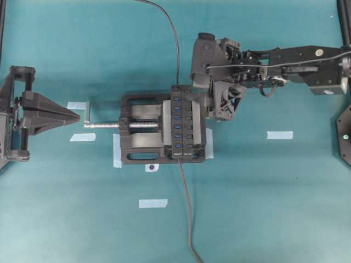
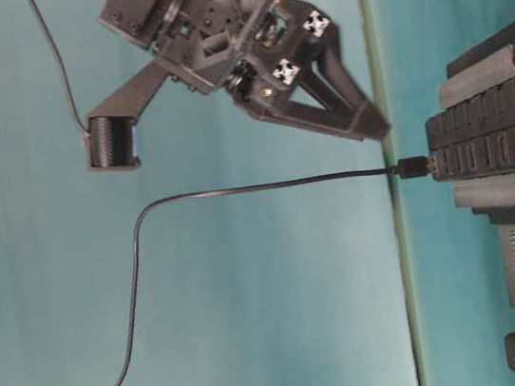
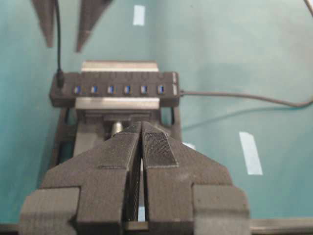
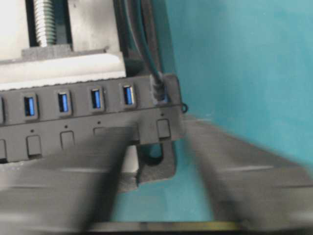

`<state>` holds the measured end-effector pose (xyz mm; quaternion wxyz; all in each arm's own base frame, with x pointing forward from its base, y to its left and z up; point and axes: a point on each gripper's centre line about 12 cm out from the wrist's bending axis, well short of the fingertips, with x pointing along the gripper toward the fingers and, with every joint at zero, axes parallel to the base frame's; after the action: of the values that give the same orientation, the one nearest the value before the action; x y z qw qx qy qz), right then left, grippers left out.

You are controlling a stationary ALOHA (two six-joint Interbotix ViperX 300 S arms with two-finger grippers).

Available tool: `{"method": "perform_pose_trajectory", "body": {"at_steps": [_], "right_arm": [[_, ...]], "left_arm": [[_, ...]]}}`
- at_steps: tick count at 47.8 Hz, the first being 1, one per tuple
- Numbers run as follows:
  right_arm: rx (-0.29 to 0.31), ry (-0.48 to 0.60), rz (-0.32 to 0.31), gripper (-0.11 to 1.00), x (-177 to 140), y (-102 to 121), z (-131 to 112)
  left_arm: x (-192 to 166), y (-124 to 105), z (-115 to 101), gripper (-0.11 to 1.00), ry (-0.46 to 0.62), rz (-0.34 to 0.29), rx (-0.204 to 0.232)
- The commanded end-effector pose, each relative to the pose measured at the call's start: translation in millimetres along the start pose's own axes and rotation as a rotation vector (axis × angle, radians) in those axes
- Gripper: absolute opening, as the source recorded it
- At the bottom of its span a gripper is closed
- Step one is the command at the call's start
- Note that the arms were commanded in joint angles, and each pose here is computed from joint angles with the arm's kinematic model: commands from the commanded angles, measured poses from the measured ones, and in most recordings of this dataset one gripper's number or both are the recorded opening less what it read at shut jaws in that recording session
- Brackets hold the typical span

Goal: Insert the USB into the second port from the front of the fixed hub.
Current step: 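Move the right gripper over the hub toward the USB plug, then close the right gripper on the black USB cable near the plug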

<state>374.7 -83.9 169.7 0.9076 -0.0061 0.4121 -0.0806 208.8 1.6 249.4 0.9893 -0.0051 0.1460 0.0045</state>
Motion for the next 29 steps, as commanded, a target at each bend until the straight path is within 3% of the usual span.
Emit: {"method": "perform_pose_trajectory", "body": {"at_steps": [1,4,10,29], "right_arm": [[0.001,-0.030,-0.004,0.87,-3,-2,11],[0.001,-0.033,-0.004,0.95,-2,-2,11],[0.001,-0.044,-0.006,0.90,-1,-3,15],[-0.005,-0.046,-0.006,0.90,20,-4,24]], "left_arm": [[0,0,5,0.00,-0.014,0.001,0.000],[0,0,5,0.00,-0.014,0.001,0.001],[0,0,6,0.00,-0.017,0.000,0.002],[-2,0,6,0.00,-0.026,0.001,-0.016]]}}
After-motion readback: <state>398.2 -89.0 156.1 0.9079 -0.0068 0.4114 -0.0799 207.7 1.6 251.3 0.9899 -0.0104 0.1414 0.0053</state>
